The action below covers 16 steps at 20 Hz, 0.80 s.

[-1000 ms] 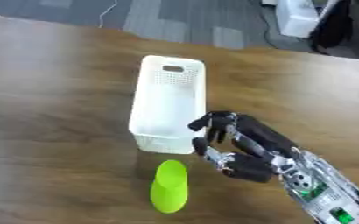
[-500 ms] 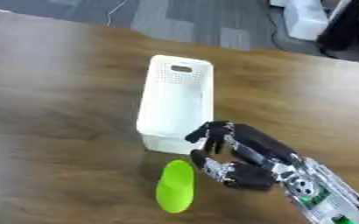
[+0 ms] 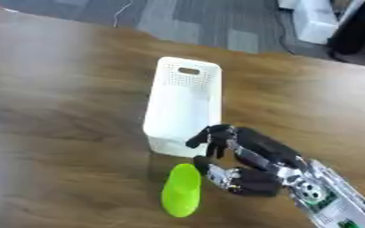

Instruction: Pick up objects on the table and place them in the box.

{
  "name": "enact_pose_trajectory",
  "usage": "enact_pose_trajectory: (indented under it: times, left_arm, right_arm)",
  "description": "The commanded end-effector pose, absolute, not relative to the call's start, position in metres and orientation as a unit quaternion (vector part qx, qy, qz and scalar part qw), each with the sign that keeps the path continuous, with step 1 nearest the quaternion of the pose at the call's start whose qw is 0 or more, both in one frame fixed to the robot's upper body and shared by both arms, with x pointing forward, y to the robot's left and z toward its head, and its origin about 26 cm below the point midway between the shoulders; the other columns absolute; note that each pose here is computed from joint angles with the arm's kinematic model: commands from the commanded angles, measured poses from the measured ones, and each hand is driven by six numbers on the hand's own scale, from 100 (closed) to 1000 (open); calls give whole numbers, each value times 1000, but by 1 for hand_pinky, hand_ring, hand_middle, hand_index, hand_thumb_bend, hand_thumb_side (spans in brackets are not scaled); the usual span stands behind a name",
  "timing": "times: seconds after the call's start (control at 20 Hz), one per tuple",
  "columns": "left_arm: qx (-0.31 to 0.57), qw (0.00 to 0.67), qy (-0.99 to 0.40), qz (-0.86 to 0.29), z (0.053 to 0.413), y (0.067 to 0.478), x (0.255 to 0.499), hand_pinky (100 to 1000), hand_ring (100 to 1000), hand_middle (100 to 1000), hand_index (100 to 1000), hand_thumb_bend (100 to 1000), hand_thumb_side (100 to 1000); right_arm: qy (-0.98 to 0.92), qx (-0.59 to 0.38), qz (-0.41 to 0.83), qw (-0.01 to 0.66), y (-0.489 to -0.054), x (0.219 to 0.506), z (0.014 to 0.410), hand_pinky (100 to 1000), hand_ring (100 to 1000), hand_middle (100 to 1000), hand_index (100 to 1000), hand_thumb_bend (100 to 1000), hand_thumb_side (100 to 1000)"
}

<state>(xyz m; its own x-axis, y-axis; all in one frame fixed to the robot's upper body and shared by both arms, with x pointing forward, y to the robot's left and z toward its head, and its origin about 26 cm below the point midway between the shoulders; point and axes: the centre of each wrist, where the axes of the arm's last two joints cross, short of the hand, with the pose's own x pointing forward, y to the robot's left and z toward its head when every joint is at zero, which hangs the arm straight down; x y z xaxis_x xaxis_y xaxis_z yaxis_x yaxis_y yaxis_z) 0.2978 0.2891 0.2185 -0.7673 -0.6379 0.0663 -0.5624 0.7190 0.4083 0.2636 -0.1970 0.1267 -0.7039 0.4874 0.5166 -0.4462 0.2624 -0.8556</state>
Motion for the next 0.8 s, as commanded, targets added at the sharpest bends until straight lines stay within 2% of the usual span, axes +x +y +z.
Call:
enact_pose_trajectory:
  times: [0.05, 0.45, 0.8]
  left_arm:
    - [328, 81, -921, -193, 230, 291, 296, 468, 515, 692, 698, 568, 1000]
    - [326, 78, -922, -193, 232, 289, 297, 466, 514, 693, 699, 568, 1000]
    - [324, 73, -924, -189, 236, 288, 298, 468, 515, 692, 699, 573, 1000]
  right_arm:
    - [-711, -32, 603, 361, -194, 264, 134, 541, 593, 739, 851, 207, 1000]
    - [-717, -27, 609, 338, -173, 256, 126, 588, 601, 735, 835, 197, 1000]
    - [-714, 4, 612, 341, -167, 255, 115, 576, 594, 728, 829, 188, 1000]
